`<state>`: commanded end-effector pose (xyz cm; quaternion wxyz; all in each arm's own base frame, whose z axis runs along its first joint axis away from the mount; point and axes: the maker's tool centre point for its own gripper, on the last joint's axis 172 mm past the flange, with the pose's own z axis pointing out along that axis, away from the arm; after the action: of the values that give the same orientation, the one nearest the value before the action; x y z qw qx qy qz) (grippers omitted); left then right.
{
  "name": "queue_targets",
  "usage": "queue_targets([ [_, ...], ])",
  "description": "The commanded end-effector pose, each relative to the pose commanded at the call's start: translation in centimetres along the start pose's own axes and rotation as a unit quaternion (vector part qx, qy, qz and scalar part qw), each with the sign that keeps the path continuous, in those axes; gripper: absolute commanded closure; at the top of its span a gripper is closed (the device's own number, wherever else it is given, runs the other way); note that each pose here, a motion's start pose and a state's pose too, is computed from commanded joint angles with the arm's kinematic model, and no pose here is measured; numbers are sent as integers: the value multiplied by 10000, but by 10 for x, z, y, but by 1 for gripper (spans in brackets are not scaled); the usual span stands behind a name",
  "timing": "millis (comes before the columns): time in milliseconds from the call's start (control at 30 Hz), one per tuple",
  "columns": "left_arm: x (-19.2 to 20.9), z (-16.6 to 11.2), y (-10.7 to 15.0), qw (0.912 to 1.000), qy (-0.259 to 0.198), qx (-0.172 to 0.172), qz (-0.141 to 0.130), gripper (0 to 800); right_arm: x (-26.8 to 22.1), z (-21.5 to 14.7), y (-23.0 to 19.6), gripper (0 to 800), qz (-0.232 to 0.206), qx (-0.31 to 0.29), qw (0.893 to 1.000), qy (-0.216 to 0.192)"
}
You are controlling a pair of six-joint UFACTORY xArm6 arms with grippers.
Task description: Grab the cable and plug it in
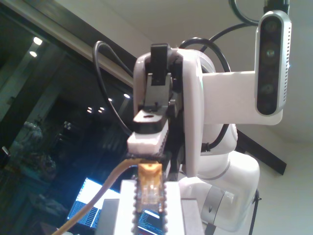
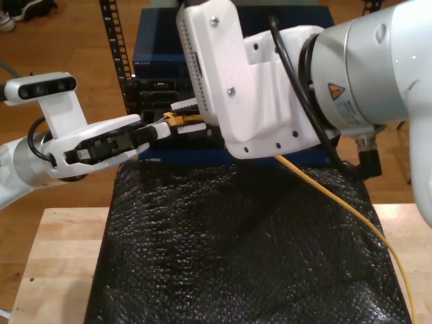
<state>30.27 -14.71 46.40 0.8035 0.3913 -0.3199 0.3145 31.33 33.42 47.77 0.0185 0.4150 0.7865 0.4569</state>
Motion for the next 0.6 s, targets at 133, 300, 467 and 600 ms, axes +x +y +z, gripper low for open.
queue_targets([
  [133, 0, 0, 0, 10000, 0, 0, -8, 767, 0, -1, 0, 635, -2, -7, 10000, 2],
  [300, 0, 0, 0, 10000, -3, -6, -11, 767, 3, 0, -1, 636, -10, 11, 10000, 23],
  [467, -1, 1, 0, 10000, -7, -12, -15, 767, 4, 0, 0, 636, -17, -1, 10000, 29],
  [600, -1, 1, 0, 10000, -7, -12, -15, 767, 4, 0, 0, 651, -17, -1, 10000, 29],
])
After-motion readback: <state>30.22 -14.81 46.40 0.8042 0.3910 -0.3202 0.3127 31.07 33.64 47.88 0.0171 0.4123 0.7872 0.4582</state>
